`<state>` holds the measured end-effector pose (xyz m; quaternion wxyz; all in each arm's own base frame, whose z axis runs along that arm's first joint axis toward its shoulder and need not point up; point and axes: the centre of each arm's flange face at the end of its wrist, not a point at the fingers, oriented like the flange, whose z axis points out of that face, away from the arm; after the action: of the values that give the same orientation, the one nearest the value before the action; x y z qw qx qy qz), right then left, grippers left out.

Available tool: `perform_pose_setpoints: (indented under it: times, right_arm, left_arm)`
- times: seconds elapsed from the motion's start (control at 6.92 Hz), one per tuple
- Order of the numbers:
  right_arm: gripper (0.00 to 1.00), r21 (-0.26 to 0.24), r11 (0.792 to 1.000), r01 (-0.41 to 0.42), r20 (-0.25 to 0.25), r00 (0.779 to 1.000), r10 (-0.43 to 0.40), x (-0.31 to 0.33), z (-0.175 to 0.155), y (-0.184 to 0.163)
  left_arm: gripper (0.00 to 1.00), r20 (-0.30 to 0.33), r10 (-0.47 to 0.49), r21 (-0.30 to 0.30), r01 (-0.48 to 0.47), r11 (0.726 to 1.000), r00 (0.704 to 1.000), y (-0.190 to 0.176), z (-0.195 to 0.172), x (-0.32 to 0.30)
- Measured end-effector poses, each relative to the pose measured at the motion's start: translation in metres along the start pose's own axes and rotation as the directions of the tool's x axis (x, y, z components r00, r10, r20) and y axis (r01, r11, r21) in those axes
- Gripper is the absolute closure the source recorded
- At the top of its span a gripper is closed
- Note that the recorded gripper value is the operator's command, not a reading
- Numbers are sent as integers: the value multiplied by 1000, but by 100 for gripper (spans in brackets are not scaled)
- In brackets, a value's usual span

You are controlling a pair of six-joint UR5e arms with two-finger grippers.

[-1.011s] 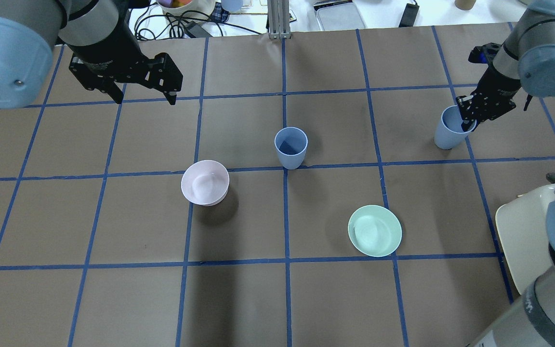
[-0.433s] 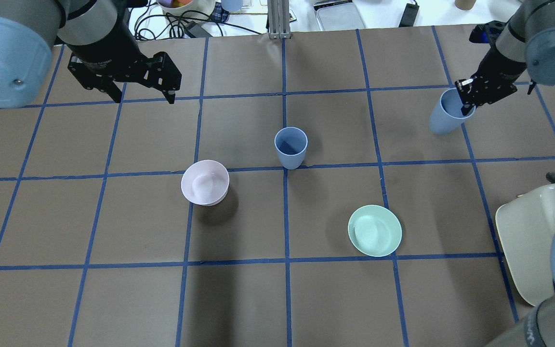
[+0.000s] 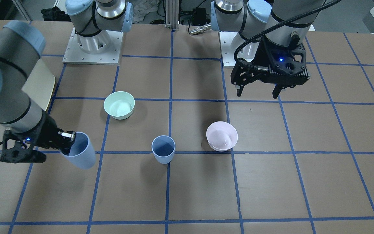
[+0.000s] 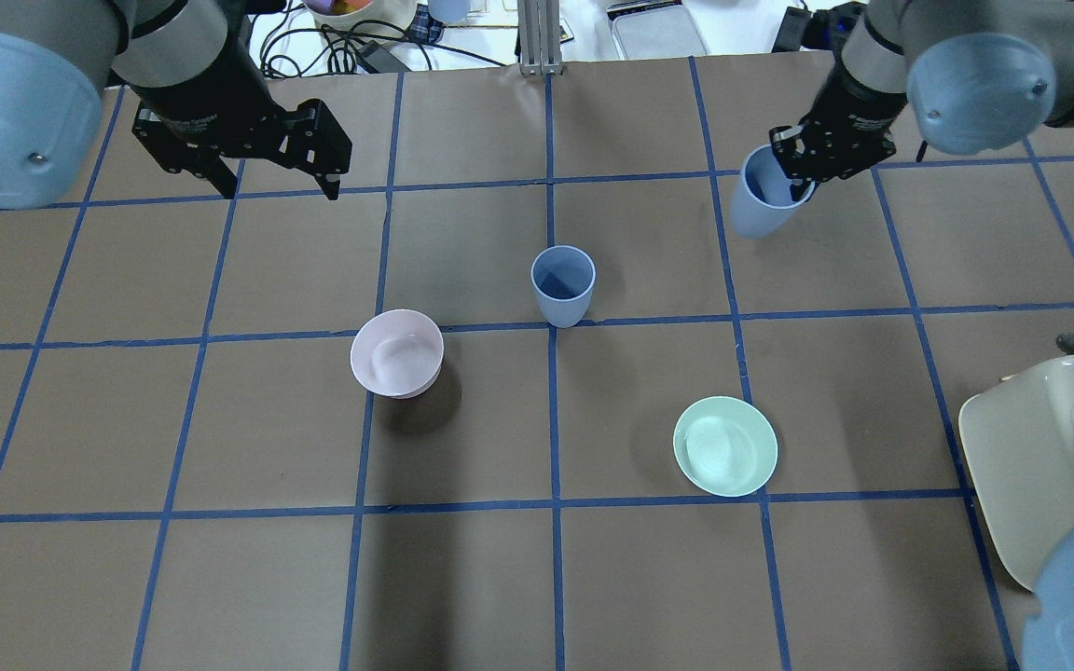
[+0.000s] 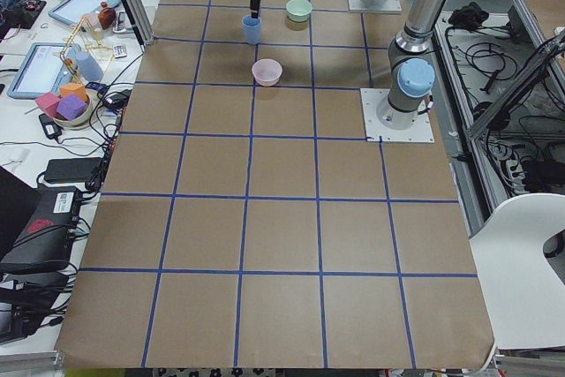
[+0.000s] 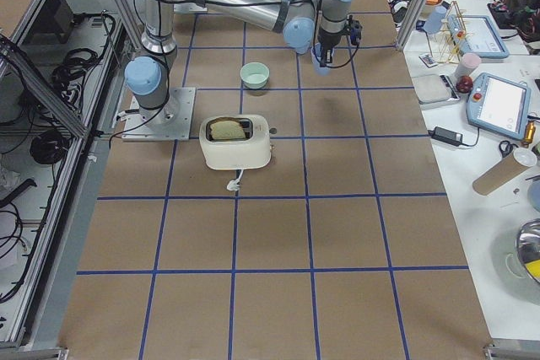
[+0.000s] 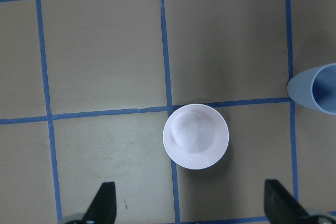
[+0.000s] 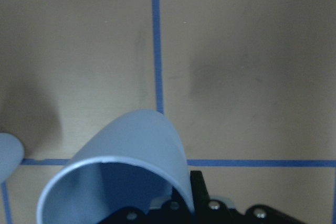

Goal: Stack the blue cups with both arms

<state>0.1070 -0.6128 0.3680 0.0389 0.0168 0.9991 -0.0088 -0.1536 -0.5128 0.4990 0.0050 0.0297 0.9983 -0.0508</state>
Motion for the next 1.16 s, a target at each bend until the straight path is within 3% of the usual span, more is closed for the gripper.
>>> perform_pose_setpoints:
  times: [0.29, 0.58, 1.16]
  right_arm:
    - [100, 1, 998, -59, 2, 998, 59, -105, -22, 21]
    - [100, -22, 995, -94, -4, 996, 94, -167, -12, 42]
    - [100, -44, 995, -89, -21, 996, 88, -197, 23, 43]
  left_arm:
    - [0, 0, 2, 3, -2, 1000, 1000, 0, -1, 0]
    - [0, 0, 3, 5, -3, 1000, 1000, 1, -2, 0]
    - [0, 2, 3, 6, -3, 1000, 1000, 1, -3, -1]
